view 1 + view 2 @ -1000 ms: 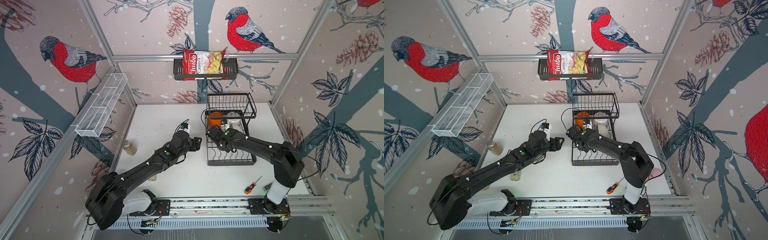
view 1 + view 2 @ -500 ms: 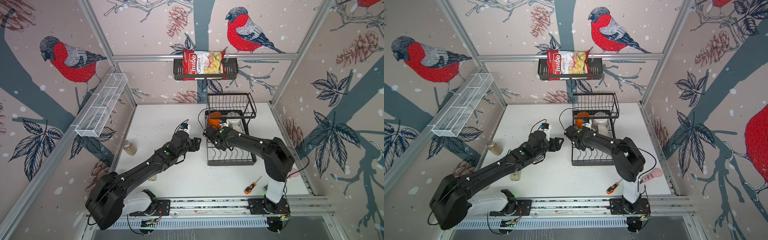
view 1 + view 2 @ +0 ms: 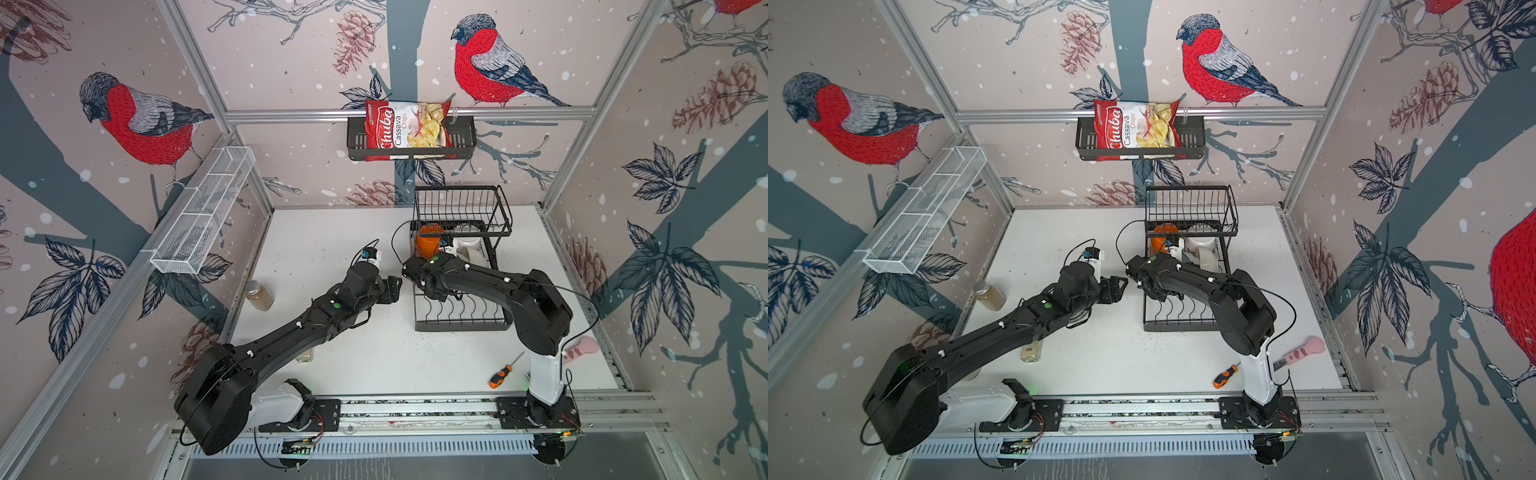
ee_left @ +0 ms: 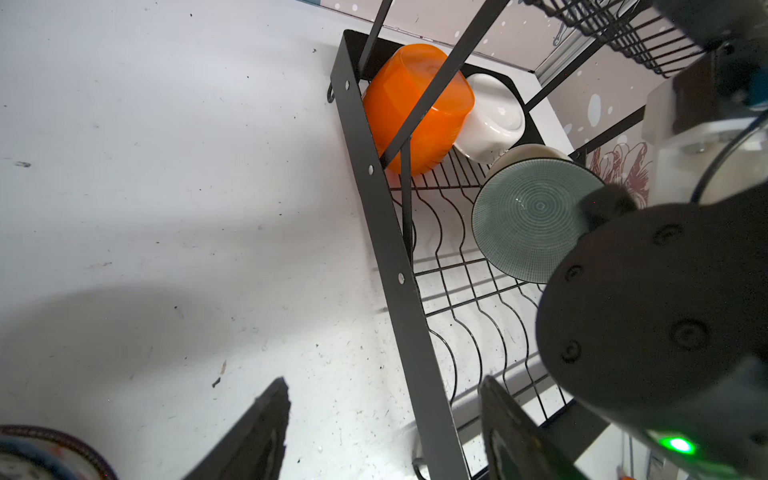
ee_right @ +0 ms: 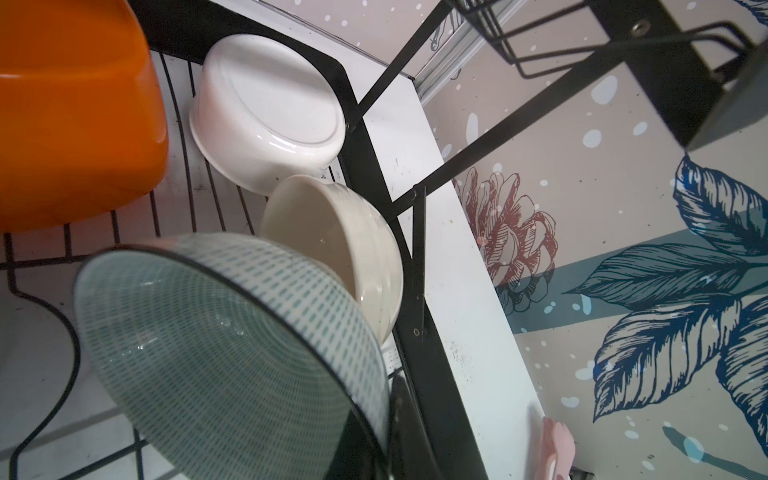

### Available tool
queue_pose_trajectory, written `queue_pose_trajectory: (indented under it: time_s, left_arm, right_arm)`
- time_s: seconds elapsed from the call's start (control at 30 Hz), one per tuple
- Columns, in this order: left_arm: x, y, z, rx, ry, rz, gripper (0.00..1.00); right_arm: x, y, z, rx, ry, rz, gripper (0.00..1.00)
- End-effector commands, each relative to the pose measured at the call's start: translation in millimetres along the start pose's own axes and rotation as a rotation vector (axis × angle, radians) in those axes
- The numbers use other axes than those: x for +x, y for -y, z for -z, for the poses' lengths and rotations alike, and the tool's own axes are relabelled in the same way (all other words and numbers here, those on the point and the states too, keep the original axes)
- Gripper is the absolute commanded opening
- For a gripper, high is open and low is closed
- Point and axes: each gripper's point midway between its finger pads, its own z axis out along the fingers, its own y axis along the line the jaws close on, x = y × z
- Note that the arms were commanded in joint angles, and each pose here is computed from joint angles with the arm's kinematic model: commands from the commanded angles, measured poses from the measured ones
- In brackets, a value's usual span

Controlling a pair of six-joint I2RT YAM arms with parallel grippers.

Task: Load the bowls into the dish rack
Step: 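Lower the pale green bowl into the rack beside the cream-white bowl, right gripper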

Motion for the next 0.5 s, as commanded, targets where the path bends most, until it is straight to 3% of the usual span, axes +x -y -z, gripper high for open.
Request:
queue_pose_trajectory:
  time_s: [0.0, 0.47]
  left_arm:
    - [-8, 8, -1, 0.037, 0.026, -0.018, 0.72]
    - [-2, 10, -1, 0.059, 0.004, -0.043, 0.69]
  right_arm:
    - [-9, 7, 0, 0.046, 0.051, -0.043, 0.0]
    - [-4, -1, -5, 0.094, 0.056, -0.087, 0.0]
